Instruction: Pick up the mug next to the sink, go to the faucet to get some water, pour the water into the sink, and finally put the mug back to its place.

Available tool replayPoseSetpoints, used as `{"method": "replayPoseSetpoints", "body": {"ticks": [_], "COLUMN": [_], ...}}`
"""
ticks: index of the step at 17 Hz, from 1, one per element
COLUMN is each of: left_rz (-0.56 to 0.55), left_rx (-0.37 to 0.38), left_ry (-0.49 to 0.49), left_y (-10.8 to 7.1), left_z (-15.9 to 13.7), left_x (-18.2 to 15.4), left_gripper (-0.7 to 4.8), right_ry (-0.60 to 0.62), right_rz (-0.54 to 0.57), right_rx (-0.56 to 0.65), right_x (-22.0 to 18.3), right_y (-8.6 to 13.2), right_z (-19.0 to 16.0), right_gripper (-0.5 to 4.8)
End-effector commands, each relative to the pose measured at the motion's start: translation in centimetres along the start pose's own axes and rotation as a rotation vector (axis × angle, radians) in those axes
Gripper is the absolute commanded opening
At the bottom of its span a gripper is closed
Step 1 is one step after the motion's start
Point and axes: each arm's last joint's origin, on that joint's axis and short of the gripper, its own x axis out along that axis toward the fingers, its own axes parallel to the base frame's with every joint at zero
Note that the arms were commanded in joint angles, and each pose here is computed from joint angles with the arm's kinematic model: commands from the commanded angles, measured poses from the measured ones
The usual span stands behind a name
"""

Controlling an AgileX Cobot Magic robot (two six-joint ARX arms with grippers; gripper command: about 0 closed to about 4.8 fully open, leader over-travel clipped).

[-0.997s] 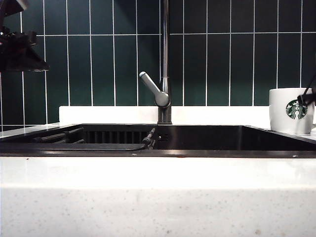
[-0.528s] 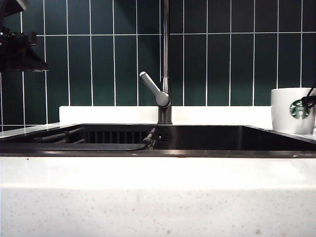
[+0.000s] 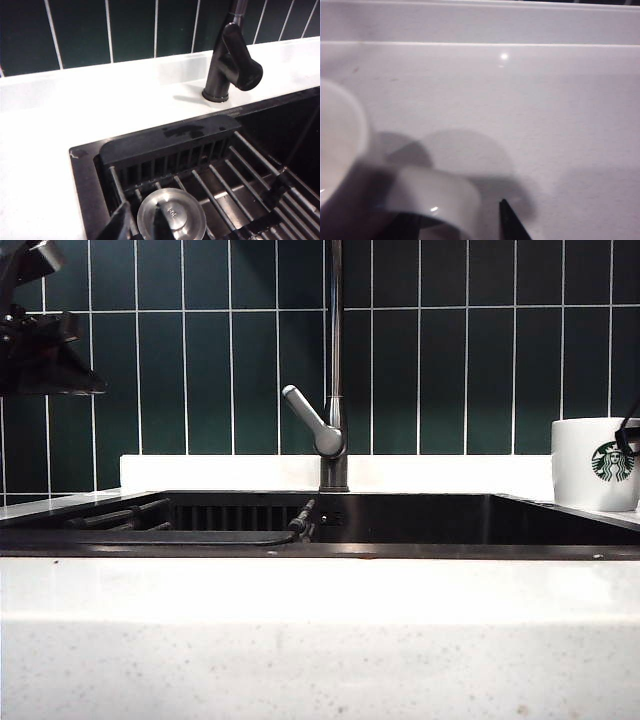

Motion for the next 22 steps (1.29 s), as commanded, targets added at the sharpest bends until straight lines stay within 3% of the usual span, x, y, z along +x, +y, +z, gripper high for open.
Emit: {"method": "replayPoseSetpoints", "body": {"ticks": [1, 8, 10, 13, 22], "left_rz": [-0.007, -0.007, -0.007, -0.007, -0.049], "left_rx": [0.009, 0.009, 0.009, 0.009, 0.008], "left_ry": [-0.012, -0.012, -0.012, -0.012, -0.013], "left_y": [0.0, 0.0, 0.0, 0.0, -0.1], "left_z": [0.2, 0.2, 0.2, 0.2, 0.1], "left_x": [0.1, 0.1, 0.1, 0.1, 0.1], "left_gripper": [0.58, 0.58, 0.58, 0.58, 0.58], "right_ry": [-0.016, -0.047, -0.047, -0.050, -0.185], "right_rz": [0.014, 0.003, 0.004, 0.004, -0.010], "right_rx": [-0.011, -0.012, -0.012, -0.012, -0.008], "right_x": [0.2, 0.3, 0.3, 0.3, -0.3], "right_y": [0.0, 0.0, 0.0, 0.0, -0.2], "right_z": [0.0, 0.2, 0.2, 0.2, 2.1], "right_gripper": [1.97, 1.36, 0.80, 0.39, 0.08]}}
